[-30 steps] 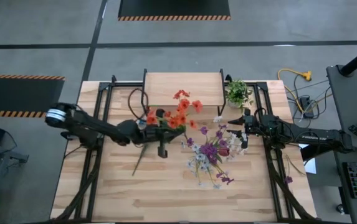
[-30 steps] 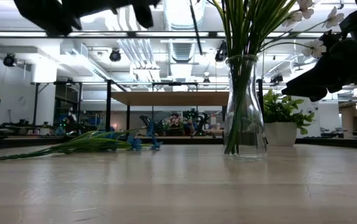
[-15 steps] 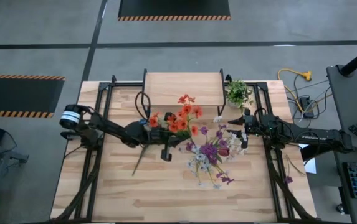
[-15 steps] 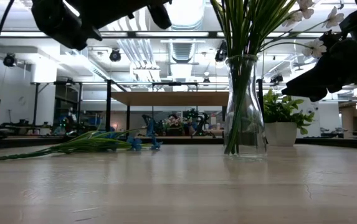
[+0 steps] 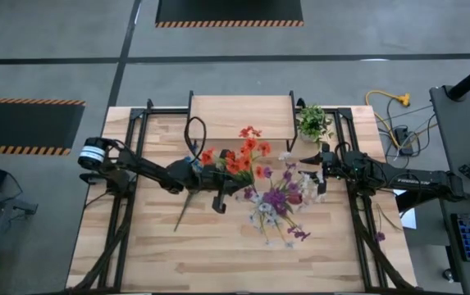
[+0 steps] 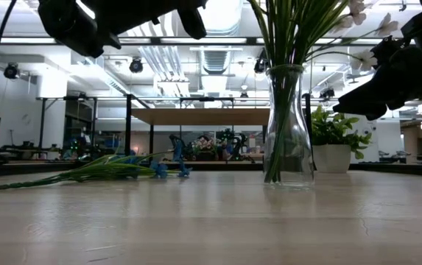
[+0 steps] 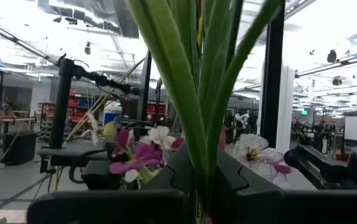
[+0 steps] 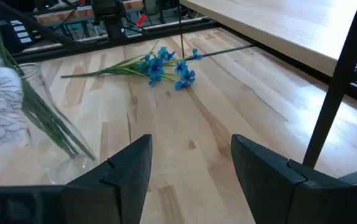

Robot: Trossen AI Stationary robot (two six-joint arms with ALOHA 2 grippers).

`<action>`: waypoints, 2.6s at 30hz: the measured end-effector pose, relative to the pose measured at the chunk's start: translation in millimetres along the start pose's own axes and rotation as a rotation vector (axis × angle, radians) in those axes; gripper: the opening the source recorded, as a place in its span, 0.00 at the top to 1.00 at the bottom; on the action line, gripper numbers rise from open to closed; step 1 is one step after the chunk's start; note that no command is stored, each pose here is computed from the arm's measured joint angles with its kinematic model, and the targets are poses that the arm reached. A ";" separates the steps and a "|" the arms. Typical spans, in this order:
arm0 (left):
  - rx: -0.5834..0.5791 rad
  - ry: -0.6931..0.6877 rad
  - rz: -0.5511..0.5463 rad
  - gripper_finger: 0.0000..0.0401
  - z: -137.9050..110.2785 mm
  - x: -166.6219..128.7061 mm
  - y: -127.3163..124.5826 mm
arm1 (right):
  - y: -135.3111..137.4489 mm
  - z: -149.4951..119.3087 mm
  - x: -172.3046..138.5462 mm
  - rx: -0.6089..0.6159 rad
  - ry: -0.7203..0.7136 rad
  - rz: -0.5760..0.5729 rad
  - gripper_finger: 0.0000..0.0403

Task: Pick and place flowers into a vace then onto a shelf
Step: Put the orange flowers into the transparent vase

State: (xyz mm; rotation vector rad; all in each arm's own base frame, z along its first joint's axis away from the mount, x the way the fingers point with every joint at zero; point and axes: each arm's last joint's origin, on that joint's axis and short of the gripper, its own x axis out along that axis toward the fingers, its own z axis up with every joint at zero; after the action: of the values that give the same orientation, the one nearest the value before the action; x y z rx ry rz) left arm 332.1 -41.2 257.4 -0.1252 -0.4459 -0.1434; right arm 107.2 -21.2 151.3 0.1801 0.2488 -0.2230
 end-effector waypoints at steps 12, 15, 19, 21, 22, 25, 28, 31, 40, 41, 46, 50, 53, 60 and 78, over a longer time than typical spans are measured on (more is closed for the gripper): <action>0.001 0.011 0.056 1.00 -1.2 -0.1 3.7 | 0.0 -0.1 0.0 0.000 0.001 0.000 0.48; -0.001 0.010 0.064 1.00 -1.2 -0.1 4.0 | 0.0 -0.2 0.1 0.000 0.002 0.000 0.48; -0.016 0.009 0.065 1.00 -1.2 -0.1 4.0 | 0.0 -0.2 0.0 -0.003 0.001 0.000 0.48; -0.017 0.009 0.065 1.00 -1.2 -0.1 4.0 | 0.0 -0.1 0.0 -0.003 0.001 -0.001 0.48; -0.017 0.010 0.065 1.00 -1.3 -0.2 4.0 | 0.0 -0.1 0.0 -0.004 0.001 0.000 0.48; -0.017 0.017 0.066 1.00 -5.5 -0.2 4.4 | 0.0 -0.1 0.0 -0.004 0.001 -0.001 0.48; -0.021 0.027 0.075 1.00 -13.7 -0.5 5.5 | 0.0 -0.1 0.0 -0.003 0.001 -0.002 0.48; -0.023 0.028 0.075 1.00 -21.0 -0.9 6.2 | -0.1 -0.1 0.0 -0.003 0.001 -0.003 0.48; -0.021 0.031 0.073 1.00 -32.2 -1.9 7.7 | -0.5 -0.1 0.1 -0.003 -0.001 -0.019 0.48; -0.021 0.045 0.075 1.00 -34.3 -2.1 7.9 | -0.5 0.0 0.1 -0.003 -0.002 -0.018 0.48; -0.012 0.077 0.075 1.00 -44.9 -3.3 8.9 | -0.5 0.0 0.1 -0.003 -0.002 -0.018 0.48; -0.012 0.105 0.069 1.00 -53.2 -4.4 9.5 | -0.5 0.0 0.0 -0.003 -0.001 -0.018 0.48; 0.006 0.112 0.041 1.00 -54.3 -4.5 8.8 | -0.5 -0.1 0.1 -0.003 -0.001 -0.018 0.48; 0.034 0.209 0.034 1.00 -62.6 -5.4 9.0 | -0.5 -0.1 0.1 -0.003 -0.001 -0.018 0.48; 0.063 0.293 0.002 1.00 -70.8 -7.5 9.9 | -0.5 -0.1 0.1 -0.007 -0.001 -0.018 0.48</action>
State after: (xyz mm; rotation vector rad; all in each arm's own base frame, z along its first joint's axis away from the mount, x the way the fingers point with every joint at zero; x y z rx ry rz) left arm 356.7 -41.3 189.9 -0.0418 -0.1575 -0.1432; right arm 107.1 -21.8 151.1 0.1711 0.2499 -0.2403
